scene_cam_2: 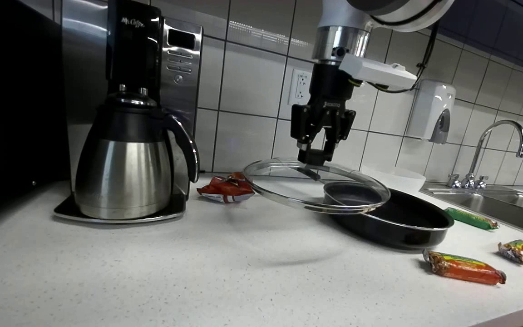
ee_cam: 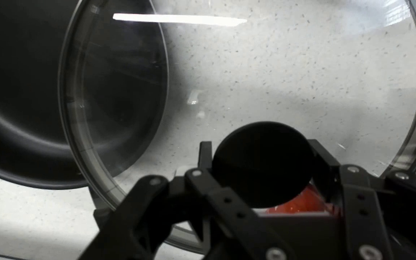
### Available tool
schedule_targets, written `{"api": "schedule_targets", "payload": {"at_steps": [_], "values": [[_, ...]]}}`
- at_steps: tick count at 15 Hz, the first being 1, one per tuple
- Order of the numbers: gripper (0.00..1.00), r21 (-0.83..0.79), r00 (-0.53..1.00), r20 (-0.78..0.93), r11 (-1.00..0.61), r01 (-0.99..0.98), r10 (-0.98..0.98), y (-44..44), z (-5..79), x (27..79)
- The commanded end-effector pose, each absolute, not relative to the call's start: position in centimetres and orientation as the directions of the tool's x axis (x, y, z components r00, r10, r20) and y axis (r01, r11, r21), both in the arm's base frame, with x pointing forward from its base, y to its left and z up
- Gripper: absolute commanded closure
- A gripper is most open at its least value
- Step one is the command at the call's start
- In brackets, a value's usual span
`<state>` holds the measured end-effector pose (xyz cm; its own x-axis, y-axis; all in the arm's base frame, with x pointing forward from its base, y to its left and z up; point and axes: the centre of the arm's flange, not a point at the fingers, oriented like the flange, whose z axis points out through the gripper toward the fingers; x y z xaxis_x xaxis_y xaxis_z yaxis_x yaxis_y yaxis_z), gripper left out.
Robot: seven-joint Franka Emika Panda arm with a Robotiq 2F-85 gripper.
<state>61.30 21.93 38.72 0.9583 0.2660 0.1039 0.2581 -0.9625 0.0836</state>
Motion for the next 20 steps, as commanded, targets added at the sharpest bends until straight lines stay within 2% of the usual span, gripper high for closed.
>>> {"api": "schedule_targets", "payload": {"at_steps": [1,20], "values": [[0.61,0.096,0.953,0.100,-0.957,0.275,0.284,25.2,39.9,62.5],[0.61,0.045,0.953,0.081,-0.956,0.290,0.293,31.2,35.6,60.3]]}}
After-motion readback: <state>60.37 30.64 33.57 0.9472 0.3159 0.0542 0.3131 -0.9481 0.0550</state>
